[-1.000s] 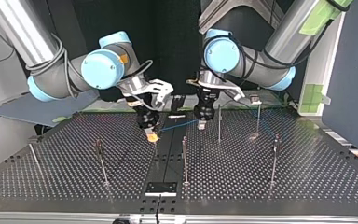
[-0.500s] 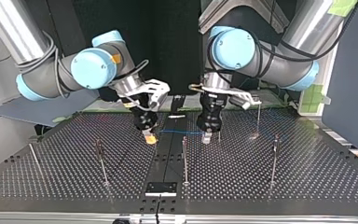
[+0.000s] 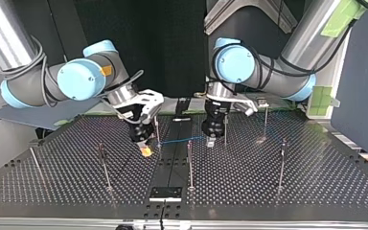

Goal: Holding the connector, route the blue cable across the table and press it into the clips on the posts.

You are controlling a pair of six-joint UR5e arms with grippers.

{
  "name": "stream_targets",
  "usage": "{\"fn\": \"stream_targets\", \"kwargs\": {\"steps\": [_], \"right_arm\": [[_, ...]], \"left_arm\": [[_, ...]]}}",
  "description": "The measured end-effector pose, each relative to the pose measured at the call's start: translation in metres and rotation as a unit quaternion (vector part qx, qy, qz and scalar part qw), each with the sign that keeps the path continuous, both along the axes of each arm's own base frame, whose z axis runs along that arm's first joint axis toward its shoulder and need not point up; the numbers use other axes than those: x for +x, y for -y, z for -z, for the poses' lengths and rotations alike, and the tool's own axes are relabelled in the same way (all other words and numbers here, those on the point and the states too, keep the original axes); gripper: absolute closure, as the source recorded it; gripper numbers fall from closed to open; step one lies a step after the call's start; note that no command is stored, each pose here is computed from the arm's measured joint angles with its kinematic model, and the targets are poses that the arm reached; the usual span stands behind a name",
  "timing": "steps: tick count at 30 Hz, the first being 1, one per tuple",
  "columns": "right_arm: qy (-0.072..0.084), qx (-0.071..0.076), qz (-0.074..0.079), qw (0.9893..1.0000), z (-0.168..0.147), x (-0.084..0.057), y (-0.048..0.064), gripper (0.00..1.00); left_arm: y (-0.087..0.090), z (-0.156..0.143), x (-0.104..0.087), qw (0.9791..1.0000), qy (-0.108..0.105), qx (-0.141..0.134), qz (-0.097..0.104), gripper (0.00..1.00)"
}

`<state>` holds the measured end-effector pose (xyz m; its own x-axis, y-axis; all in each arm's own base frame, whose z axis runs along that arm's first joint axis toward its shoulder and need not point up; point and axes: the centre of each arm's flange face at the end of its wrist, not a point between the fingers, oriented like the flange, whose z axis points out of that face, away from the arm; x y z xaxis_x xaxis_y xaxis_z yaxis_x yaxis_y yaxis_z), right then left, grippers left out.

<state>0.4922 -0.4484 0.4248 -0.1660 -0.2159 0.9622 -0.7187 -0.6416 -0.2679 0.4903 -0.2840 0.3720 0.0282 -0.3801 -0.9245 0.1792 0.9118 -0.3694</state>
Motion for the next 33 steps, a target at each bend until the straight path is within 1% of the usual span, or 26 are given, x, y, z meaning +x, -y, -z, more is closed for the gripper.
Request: {"fn": "stream_targets", "kwargs": {"steps": [7,12,17,20,24,27,33], "right_arm": [[0.0,0.002,-0.005,1.0,0.004,0.0,0.005,1.0],[0.001,0.001,-0.007,1.0,0.005,0.002,0.008,1.0],[0.004,-0.003,-0.006,1.0,0.0,0.002,0.013,1.0],[0.006,-0.006,-0.002,1.0,-0.002,0.0,0.02,1.0],[0.008,-0.007,0.006,0.9999,-0.002,-0.006,0.032,1.0],[0.008,-0.005,0.013,0.9999,0.001,-0.011,0.041,1.0],[0.009,-0.005,0.024,0.9997,0.004,-0.023,0.058,1.0]], "left_arm": [[-0.006,-0.005,0.01,0.9999,0.012,-0.004,0.003,1.0],[-0.005,-0.004,0.025,0.9999,0.011,-0.003,0.01,1.0],[-0.007,-0.018,0.039,0.9996,0.024,-0.011,0.01,1.0],[-0.009,-0.023,0.048,0.9995,0.026,-0.012,0.011,1.0],[-0.009,-0.02,0.06,0.9997,0.019,-0.006,0.012,1.0],[-0.008,-0.016,0.072,0.9998,0.017,-0.005,0.013,1.0],[-0.013,-0.017,0.092,0.9997,0.023,-0.006,0.01,1.0]]}}
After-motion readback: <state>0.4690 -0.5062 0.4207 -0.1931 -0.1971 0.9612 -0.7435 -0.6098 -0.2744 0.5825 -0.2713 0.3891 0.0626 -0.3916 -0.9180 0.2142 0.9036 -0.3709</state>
